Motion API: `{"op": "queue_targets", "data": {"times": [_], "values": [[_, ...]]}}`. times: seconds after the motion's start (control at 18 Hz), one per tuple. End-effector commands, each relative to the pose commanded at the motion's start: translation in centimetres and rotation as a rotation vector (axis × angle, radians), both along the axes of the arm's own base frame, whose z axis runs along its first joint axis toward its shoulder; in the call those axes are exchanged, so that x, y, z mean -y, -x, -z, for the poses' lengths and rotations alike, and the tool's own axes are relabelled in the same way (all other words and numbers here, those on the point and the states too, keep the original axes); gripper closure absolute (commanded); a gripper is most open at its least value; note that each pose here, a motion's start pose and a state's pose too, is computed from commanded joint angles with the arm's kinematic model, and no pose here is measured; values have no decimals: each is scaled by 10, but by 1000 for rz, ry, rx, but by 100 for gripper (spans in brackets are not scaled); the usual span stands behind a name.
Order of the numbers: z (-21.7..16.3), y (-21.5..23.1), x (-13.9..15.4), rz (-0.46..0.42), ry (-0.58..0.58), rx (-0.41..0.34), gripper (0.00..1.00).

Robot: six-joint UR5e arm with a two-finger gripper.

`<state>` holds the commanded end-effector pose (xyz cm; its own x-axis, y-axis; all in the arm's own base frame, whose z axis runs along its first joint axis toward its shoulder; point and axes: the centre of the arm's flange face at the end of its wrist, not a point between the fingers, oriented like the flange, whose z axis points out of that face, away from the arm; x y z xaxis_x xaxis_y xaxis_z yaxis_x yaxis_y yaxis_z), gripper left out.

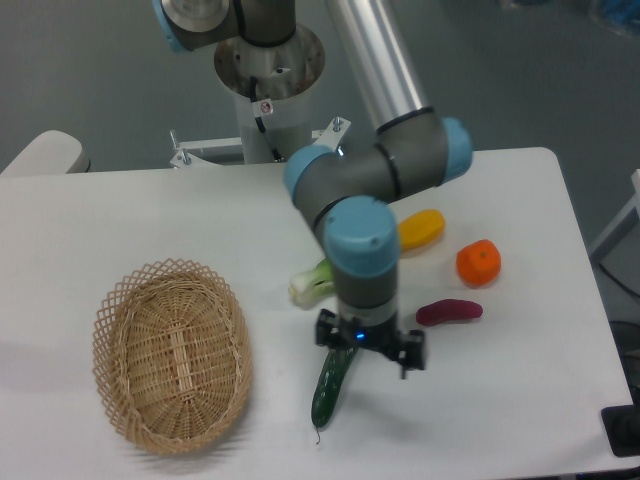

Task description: Place the cucumber on the table

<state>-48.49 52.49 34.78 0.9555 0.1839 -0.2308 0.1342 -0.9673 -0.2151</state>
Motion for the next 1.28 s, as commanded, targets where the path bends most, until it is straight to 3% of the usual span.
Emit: {"op": "queue_targets", "data": {"times": [0.22, 0.39, 0.78, 1.0, 1.28], "values": [[-12, 30, 33, 194, 67, -63, 0], [-21, 55, 69, 248, 101, -83, 0], [-39, 87, 138, 520, 222, -76, 0], [-36, 103, 173, 647, 213, -53, 0], [-40, 110, 197, 680, 192, -62, 0]]}}
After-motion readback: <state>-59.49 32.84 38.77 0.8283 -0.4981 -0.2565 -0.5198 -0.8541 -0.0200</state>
